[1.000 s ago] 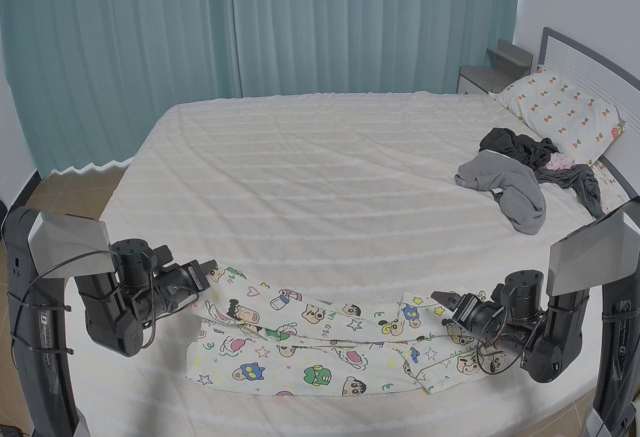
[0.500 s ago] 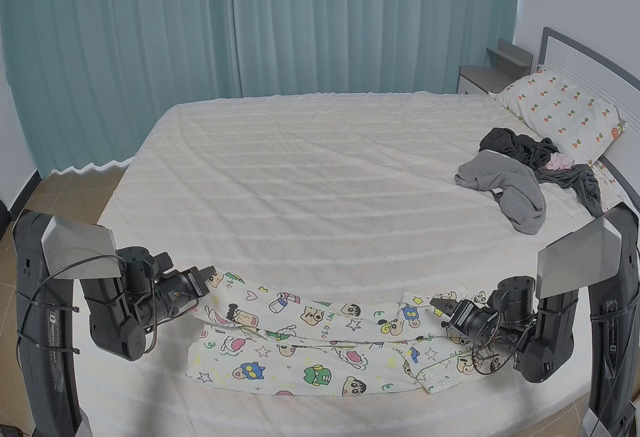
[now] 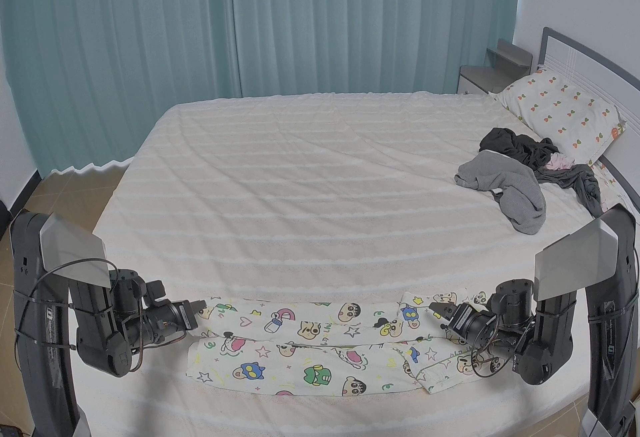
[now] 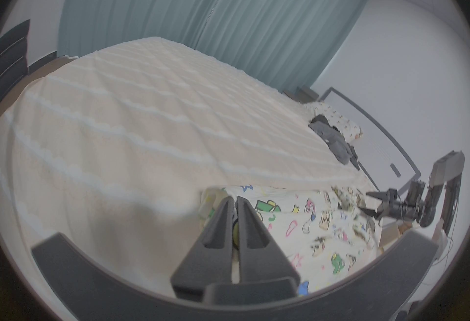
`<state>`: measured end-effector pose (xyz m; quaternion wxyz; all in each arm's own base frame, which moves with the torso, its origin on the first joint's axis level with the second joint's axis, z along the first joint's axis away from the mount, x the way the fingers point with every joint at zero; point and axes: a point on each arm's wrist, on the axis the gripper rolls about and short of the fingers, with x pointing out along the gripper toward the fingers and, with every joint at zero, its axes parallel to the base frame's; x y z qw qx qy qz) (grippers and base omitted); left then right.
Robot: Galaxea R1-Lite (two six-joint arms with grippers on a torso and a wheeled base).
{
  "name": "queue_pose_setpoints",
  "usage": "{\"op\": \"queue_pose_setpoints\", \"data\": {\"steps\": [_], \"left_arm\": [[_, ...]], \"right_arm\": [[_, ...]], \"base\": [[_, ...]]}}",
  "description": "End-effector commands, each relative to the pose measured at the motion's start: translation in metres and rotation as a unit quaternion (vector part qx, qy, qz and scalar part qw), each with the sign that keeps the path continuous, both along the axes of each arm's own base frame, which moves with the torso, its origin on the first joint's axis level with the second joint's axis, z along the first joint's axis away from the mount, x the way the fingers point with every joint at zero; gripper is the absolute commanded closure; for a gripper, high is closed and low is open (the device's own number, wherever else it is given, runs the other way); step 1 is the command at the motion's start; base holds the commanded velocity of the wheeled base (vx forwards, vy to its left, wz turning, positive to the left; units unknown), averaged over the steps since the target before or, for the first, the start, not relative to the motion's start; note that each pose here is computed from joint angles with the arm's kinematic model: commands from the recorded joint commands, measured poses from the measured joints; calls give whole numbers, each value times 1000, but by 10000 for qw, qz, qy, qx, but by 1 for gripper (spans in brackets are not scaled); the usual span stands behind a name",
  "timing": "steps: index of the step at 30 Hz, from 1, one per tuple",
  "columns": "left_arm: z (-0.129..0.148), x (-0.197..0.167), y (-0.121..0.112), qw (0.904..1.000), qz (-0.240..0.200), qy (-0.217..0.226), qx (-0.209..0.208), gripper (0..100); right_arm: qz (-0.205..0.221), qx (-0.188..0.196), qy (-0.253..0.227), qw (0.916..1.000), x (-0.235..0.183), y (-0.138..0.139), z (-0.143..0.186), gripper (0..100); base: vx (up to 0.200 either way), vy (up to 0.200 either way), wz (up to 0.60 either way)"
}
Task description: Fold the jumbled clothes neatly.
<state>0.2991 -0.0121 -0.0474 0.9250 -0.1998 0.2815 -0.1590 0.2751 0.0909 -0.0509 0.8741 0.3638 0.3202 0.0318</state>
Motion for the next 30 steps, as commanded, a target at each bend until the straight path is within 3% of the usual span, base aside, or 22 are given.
{"op": "queue_pose_setpoints", "data": {"steps": [1,7,15,16,23,27,30], "left_arm": [[-6,-18,8,9993,-230,175,236,100],[-27,-24,8,9958,-506,327,685,100],[-32,-19,7,9950,-533,264,805,100],[-32,-19,5,9949,-556,262,806,0],[-31,-22,5,9957,-476,351,709,0],[-15,-28,18,9981,155,584,92,0],[2,-32,26,9932,706,702,-599,0]], "right_arm": [[12,10,-25,10000,0,1,0,0],[20,6,-10,10000,-1,1,0,0],[67,-21,29,10000,-4,2,-1,0],[74,-26,43,10000,-4,2,-1,0],[150,-178,-93,9997,-13,-2,15,0],[215,-329,-406,9984,-20,-6,37,0],[190,-516,-623,9965,-22,-15,49,0]], "base": [[0,0,0],[0,0,0],[0,0,0],[0,0,0],[0,0,0],[0,0,0],[0,0,0]]}}
